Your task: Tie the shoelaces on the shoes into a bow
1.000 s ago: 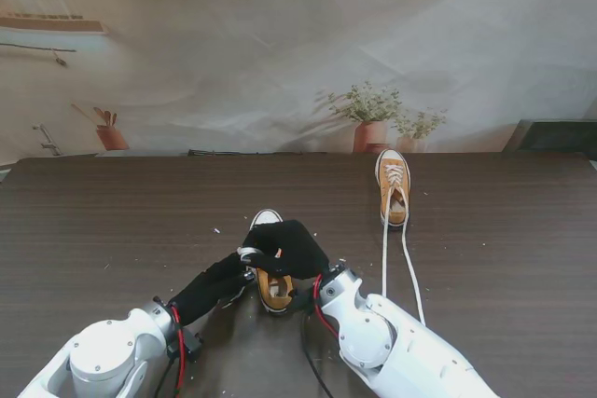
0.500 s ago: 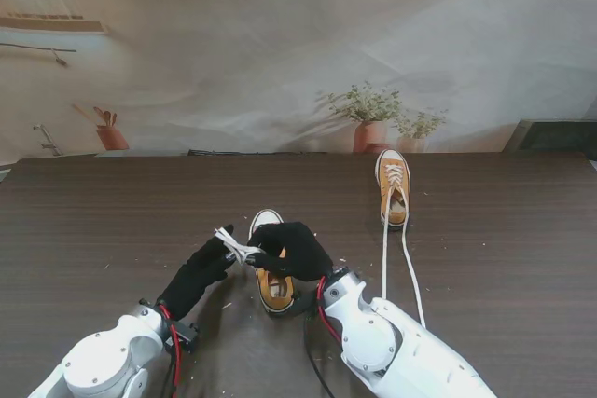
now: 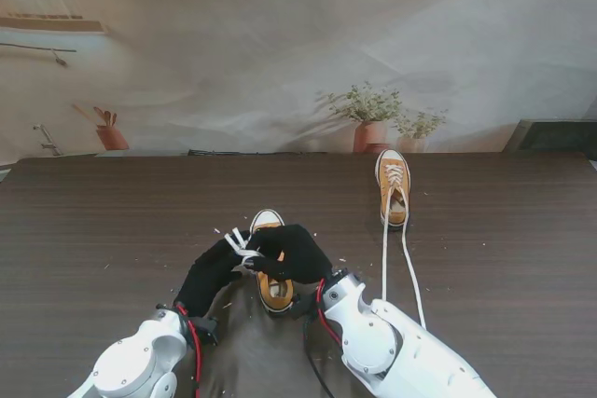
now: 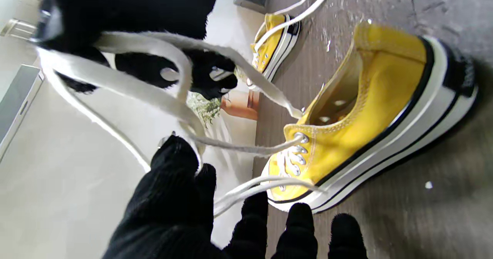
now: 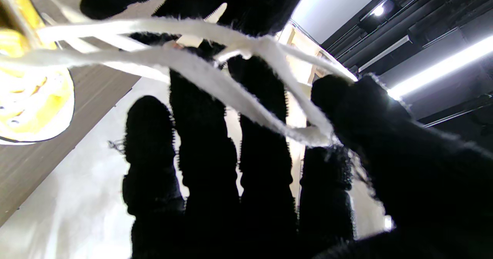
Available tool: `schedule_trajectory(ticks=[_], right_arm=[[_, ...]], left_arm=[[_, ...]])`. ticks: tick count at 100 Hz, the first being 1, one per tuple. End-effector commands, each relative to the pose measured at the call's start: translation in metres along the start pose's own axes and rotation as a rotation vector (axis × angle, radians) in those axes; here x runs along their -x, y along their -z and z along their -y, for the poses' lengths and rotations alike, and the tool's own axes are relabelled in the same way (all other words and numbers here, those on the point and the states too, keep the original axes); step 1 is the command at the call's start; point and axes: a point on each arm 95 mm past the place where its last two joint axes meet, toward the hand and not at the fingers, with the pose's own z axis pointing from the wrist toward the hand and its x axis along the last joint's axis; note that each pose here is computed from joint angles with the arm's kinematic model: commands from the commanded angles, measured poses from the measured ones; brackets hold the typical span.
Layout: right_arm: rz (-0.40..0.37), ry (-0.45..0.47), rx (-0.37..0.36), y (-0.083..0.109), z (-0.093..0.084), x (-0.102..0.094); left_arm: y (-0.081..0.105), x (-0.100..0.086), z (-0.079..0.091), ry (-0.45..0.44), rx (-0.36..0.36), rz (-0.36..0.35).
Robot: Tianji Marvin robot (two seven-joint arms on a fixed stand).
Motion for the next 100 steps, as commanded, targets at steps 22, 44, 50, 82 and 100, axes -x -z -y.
schedule_trajectory(ticks=[22, 44, 50, 82, 100], right_arm=[[-0.013, -0.005, -0.012, 0.003, 0.002, -0.004], [-0.014, -0.007, -0.017, 0.004, 0.003, -0.004], [-0.013, -0.007, -0.017, 0.004, 0.003, -0.004], [-0.009, -0.026, -0.014, 0.006, 0.004, -0.005], [0.010, -0.060, -0.019, 0.009, 0.004, -0.008]], left_arm=[[-0.002, -0.008, -0.017, 0.086, -0.031, -0.018], [-0.004, -0.009, -0.019, 0.088, -0.059, -0.017], [-0.004, -0.010, -0.020, 0.081, -0.068, -0.017], [-0.003, -0.008, -0.018, 0.046, -0.064, -0.002], [-0.001, -0.008, -0.018, 0.050, -0.086, 0.000]])
